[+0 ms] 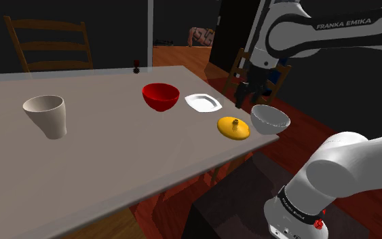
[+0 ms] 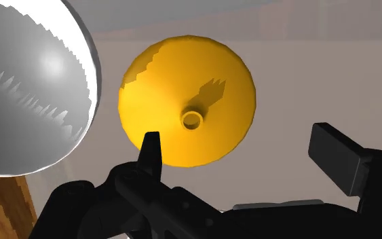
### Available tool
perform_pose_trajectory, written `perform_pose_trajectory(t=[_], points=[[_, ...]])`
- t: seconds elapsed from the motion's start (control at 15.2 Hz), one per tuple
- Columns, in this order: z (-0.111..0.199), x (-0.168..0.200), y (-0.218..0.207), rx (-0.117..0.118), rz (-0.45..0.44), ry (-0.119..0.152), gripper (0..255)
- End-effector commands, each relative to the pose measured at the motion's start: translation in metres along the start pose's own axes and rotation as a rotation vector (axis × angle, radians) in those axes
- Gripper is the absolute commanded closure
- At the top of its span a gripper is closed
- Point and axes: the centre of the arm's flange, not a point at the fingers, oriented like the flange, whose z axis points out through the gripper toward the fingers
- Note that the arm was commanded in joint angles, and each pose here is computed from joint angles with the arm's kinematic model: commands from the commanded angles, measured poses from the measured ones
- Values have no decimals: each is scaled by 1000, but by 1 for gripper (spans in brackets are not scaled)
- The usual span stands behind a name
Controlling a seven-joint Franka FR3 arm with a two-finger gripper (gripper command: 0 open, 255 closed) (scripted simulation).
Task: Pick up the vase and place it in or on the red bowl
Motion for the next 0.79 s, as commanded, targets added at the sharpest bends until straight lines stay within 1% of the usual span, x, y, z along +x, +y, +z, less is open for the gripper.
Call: perform_pose_trajectory(t=[0.0, 0.13, 0.2, 0.66, 0.73], points=[[22, 6, 15, 13, 12, 8, 0], [45, 13, 27, 27, 25, 12, 0], [49, 14, 29, 29, 27, 12, 0], [89, 15, 27, 29, 27, 12, 0], [89, 15, 27, 29, 27, 12, 0]])
